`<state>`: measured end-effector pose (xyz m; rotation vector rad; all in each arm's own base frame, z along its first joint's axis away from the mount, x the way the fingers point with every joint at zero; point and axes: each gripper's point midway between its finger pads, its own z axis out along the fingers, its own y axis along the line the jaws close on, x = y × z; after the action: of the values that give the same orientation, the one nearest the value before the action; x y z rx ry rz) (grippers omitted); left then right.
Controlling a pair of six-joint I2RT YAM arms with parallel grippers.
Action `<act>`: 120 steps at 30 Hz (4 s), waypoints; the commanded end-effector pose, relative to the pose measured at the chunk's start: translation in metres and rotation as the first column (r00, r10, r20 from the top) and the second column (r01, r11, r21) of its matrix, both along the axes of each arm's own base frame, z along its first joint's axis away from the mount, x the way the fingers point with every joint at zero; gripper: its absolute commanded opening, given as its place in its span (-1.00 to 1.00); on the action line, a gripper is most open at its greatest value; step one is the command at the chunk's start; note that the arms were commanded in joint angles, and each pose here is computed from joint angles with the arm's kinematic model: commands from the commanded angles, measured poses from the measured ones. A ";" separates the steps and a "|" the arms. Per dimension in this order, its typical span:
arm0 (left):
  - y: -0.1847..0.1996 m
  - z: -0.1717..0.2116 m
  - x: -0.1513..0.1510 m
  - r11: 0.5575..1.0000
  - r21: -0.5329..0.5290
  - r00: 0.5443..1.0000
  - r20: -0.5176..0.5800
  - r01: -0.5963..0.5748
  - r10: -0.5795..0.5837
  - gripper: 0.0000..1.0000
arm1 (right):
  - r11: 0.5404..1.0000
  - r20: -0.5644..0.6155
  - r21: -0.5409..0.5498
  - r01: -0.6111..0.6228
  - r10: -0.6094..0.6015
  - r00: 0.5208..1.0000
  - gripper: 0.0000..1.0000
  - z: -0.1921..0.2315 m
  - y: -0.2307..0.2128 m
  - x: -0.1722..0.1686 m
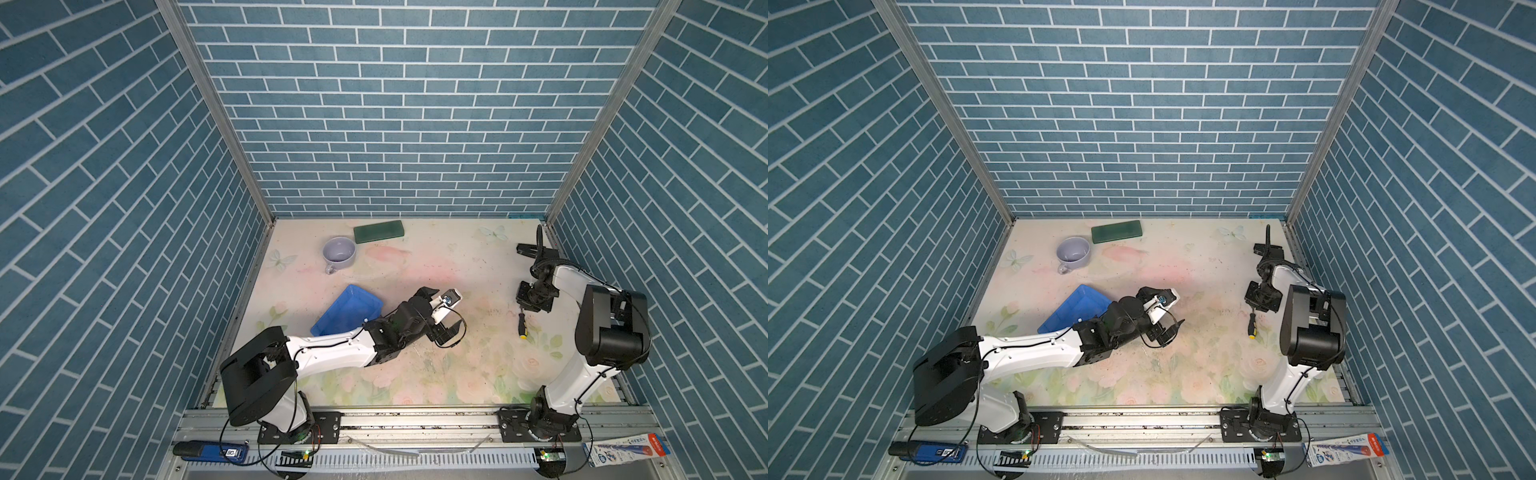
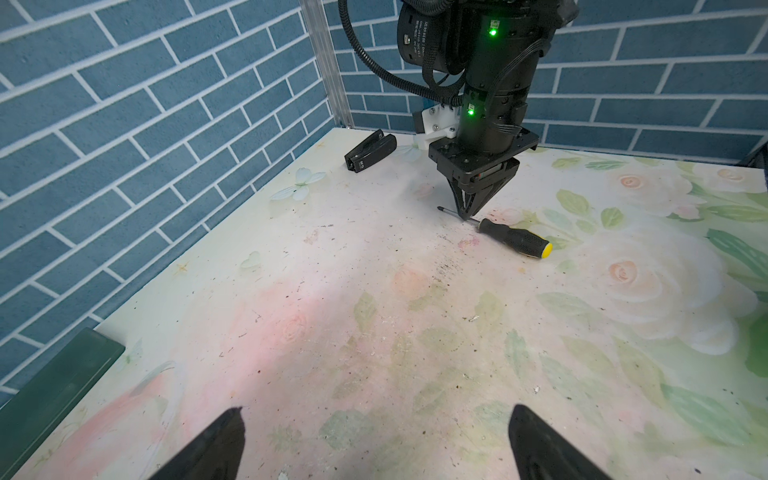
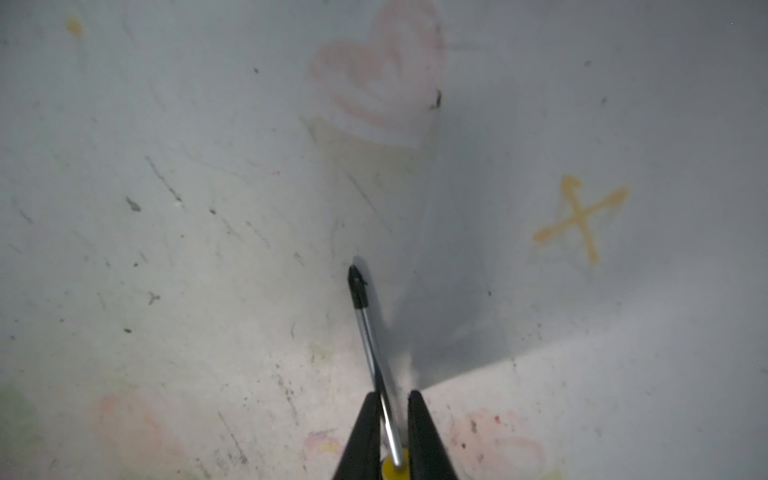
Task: Put the screwdriver in the bin
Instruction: 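Lower the right gripper and close it on the screwdriver shaft, then lift the screwdriver with the right gripper toward the waiting left gripper, then close the left gripper on the screwdriver handle and open the right gripper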
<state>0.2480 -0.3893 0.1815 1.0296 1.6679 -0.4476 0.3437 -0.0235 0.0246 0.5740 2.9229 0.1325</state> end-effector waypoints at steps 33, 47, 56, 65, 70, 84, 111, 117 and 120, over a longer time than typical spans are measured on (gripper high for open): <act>-0.004 0.035 0.031 0.964 -0.237 0.983 -0.163 -0.121 0.083 0.99 | 0.985 0.507 0.138 -0.101 0.018 0.862 -1.00 0.145 0.037 0.057; 0.011 0.080 0.078 0.817 -0.513 0.944 -0.314 -0.262 0.105 0.94 | 0.882 0.807 0.169 -0.440 0.133 0.576 -1.00 0.252 0.149 0.061; -0.002 0.092 0.084 0.794 -0.560 0.944 -0.327 -0.236 0.051 0.84 | 0.768 0.868 0.216 -0.603 0.132 0.478 -1.00 0.287 0.219 0.046; -0.006 0.084 0.098 0.765 -0.576 0.922 -0.383 -0.289 0.060 0.52 | 0.643 0.885 0.232 -0.730 0.171 0.432 -1.00 0.295 0.259 0.031; -0.006 0.078 0.103 0.774 -0.550 0.910 -0.406 -0.313 0.080 0.39 | 0.621 0.889 0.225 -0.751 0.184 0.418 -1.00 0.296 0.265 0.027; -0.010 0.067 0.103 0.795 -0.523 0.902 -0.428 -0.306 0.066 0.10 | 0.551 0.897 0.203 -0.809 0.227 0.380 -1.00 0.302 0.276 0.015; -0.002 0.071 0.104 0.803 -0.518 0.913 -0.400 -0.294 0.077 -0.68 | 0.608 0.884 0.151 -0.780 0.270 0.381 -0.06 0.301 0.268 0.018; 0.017 0.069 0.106 0.816 -0.486 0.915 -0.384 -0.312 0.121 -0.68 | 0.644 0.910 0.138 -0.752 0.216 0.353 0.67 0.299 0.262 0.019; 0.034 0.068 0.108 0.812 -0.479 0.911 -0.385 -0.333 0.147 -0.68 | 0.660 0.926 0.128 -0.740 0.187 0.327 0.75 0.296 0.258 0.020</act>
<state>0.3538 -0.3738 0.2380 0.3322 1.8171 -0.9327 0.3632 0.2390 0.3104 -0.3972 1.9219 1.0528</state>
